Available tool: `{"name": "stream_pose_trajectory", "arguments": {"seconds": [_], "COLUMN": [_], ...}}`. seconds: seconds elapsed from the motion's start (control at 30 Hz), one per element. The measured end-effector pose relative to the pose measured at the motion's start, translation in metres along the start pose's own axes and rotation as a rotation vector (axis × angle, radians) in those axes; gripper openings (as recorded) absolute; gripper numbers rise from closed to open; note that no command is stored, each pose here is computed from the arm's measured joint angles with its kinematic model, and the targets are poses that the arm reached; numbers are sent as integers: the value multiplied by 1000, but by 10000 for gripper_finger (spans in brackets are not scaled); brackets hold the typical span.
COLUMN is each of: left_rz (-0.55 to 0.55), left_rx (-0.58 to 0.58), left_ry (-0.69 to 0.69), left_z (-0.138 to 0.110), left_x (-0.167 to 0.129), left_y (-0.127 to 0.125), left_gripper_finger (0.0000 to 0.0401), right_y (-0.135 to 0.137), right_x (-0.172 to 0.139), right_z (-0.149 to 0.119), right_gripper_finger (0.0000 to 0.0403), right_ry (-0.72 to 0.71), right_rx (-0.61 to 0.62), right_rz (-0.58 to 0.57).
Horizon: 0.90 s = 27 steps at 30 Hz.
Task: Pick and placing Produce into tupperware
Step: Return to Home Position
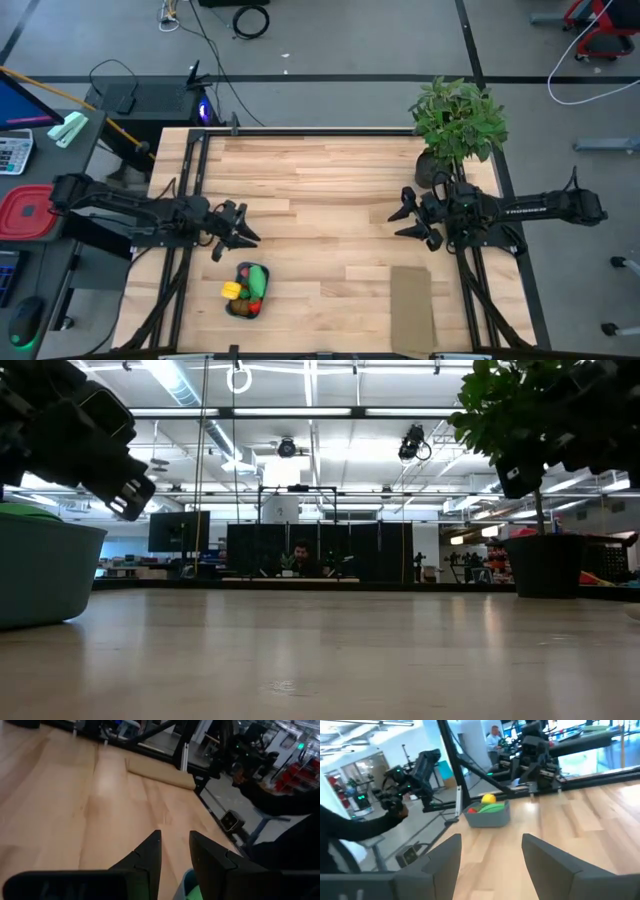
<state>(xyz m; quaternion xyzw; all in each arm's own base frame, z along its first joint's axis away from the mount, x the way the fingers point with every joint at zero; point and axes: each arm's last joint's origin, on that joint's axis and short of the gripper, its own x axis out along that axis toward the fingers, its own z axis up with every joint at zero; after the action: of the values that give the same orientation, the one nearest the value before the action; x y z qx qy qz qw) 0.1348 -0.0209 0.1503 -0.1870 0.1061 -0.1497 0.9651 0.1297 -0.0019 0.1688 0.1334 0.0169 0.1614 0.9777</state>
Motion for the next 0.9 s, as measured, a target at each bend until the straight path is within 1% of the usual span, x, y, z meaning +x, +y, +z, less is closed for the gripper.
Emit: {"name": "stream_pose_trajectory", "arguments": {"seconds": [0.1, 0.2, 0.27, 0.43, 0.9], "left_rz": [2, 10, 19, 41, 34], "left_rx": [45, 38, 28, 16, 20], "left_ry": [1, 23, 46, 106, 103], "left_z": [0, -2, -5, -10, -10], "left_x": [0, 0, 0, -1, -1], "left_y": [0, 1, 2, 4, 3], "left_gripper_finger": [107, 107, 107, 107, 107], "right_y": [-3, -7, -8, -10, -10], "right_x": [0, -1, -1, -3, -3], "right_z": [-2, -8, -13, -20, -21], "right_gripper_finger": [220, 220, 220, 220, 220], "right_ry": [7, 43, 83, 153, 156], "right_rx": [-3, 35, 69, 150, 146], "right_rz": [-69, -172, -202, -228, -229]}}
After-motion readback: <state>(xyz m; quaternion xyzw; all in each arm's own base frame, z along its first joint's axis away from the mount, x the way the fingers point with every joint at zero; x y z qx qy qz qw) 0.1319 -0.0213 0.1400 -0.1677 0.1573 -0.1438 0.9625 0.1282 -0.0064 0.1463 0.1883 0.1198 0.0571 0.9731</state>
